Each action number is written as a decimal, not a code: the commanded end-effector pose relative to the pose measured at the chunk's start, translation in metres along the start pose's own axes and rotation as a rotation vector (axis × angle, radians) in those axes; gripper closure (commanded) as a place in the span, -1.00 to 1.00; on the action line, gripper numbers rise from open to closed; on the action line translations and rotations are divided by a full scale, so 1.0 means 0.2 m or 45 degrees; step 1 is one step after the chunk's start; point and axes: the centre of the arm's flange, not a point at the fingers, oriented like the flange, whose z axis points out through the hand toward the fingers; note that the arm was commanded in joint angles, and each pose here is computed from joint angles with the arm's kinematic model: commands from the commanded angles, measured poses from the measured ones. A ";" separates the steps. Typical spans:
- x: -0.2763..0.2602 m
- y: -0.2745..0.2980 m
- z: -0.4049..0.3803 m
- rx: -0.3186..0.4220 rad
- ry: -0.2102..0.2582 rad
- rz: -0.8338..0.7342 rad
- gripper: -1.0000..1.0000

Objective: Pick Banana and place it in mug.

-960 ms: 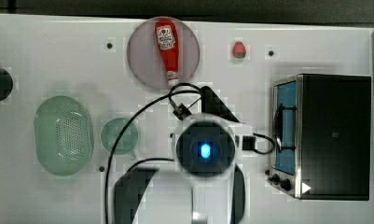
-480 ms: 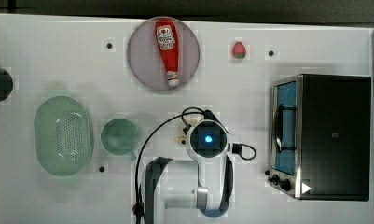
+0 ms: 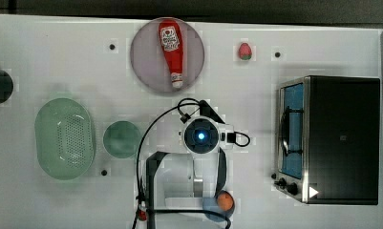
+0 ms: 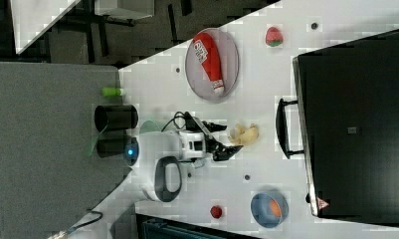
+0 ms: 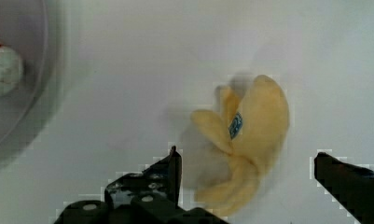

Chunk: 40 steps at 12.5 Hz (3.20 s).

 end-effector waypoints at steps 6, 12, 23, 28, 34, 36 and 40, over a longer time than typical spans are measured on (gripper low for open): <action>0.00 0.03 0.14 0.008 0.001 0.004 0.04; 0.04 0.00 0.00 0.066 0.051 0.006 0.53; -0.24 -0.10 -1.50 -0.090 -0.019 -0.102 0.53; -0.76 -0.46 -1.59 -0.059 -0.120 0.082 0.53; -1.00 -0.73 -1.17 -0.005 -0.119 0.226 0.53; -1.01 -0.74 -0.98 0.018 -0.093 0.215 0.53; -1.04 -0.70 -0.66 0.055 -0.046 0.229 0.53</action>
